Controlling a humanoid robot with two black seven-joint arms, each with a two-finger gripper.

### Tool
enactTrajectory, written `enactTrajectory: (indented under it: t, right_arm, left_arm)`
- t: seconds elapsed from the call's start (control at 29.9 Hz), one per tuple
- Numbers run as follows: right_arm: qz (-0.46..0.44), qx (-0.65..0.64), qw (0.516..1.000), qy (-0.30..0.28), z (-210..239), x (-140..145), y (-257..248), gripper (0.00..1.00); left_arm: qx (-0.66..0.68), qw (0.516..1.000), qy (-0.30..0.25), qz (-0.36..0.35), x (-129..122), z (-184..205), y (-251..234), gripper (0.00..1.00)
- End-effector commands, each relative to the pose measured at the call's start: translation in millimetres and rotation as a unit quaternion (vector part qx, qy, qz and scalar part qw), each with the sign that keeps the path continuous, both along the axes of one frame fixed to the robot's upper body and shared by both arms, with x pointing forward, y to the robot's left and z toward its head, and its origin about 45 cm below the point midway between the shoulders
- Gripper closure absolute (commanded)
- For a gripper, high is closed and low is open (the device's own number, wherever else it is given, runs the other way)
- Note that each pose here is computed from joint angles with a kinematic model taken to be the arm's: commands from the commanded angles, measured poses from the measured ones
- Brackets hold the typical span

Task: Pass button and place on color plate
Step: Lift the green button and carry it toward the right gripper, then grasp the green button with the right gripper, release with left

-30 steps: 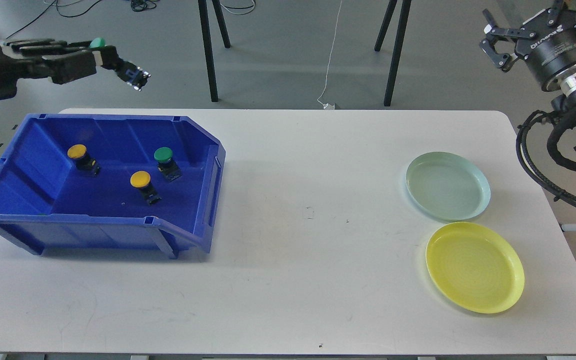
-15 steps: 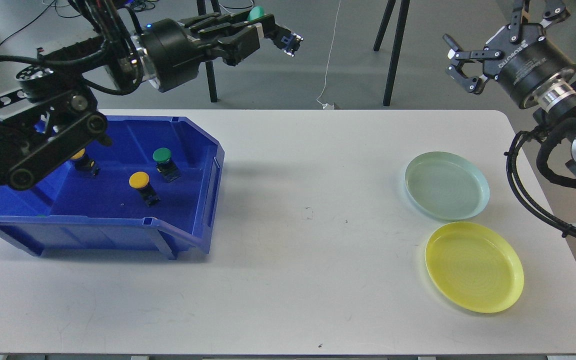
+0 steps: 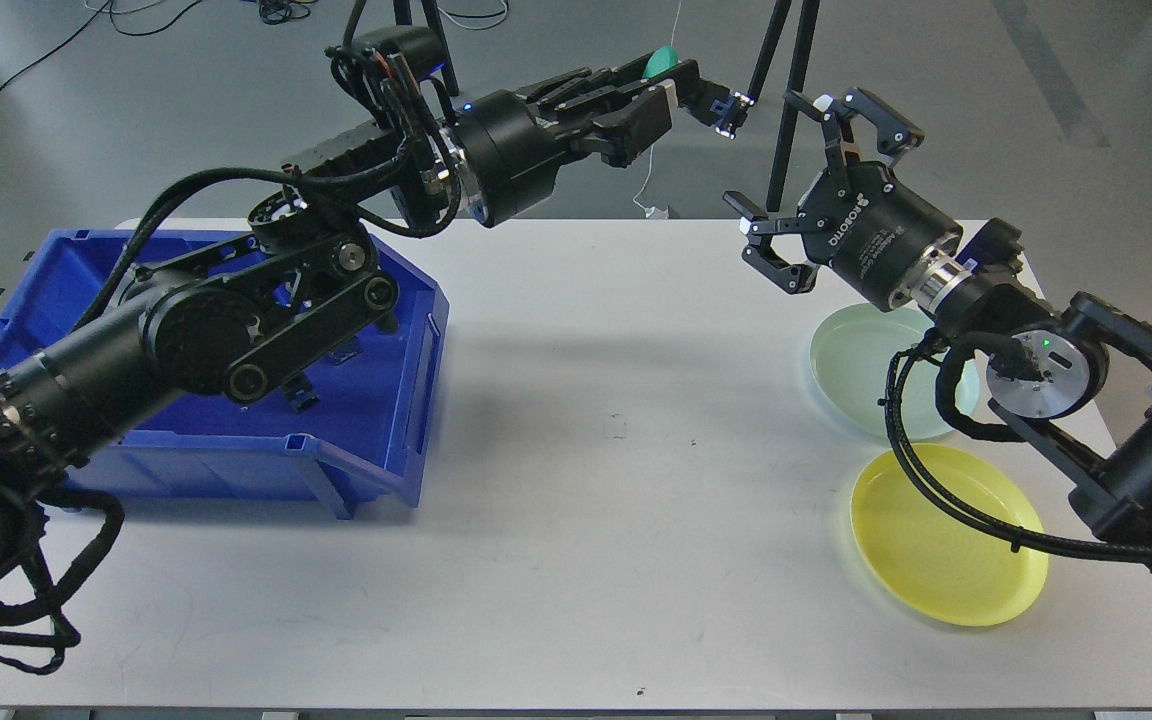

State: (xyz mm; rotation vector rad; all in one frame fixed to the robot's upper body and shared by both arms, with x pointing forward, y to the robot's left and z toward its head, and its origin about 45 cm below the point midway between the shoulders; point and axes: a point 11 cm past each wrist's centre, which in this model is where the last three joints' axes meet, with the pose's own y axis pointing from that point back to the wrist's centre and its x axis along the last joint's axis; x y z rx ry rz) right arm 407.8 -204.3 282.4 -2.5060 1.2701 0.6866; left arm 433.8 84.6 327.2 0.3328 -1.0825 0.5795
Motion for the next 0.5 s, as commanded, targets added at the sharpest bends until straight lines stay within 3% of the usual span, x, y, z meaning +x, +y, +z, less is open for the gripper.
enactTrajectory:
  t: [0.0, 0.27, 0.47]
  right_arm:
    - [0.003, 0.010, 1.000, -0.007, 5, 2, 7, 0.11]
    - [0.008, 0.026, 1.000, -0.010, 8, 2, 16, 0.14]
    - [0.018, 0.021, 0.999, -0.016, 7, 0, 23, 0.40]
  left_arm:
    - [0.002, 1.000, 0.011, 0.002, -2, -11, 2, 0.68]
    - [0.004, 1.000, 0.018, 0.004, -3, -17, 3, 0.68]
    - [0.003, 1.000, 0.019, 0.004, -3, -18, 2, 0.68]
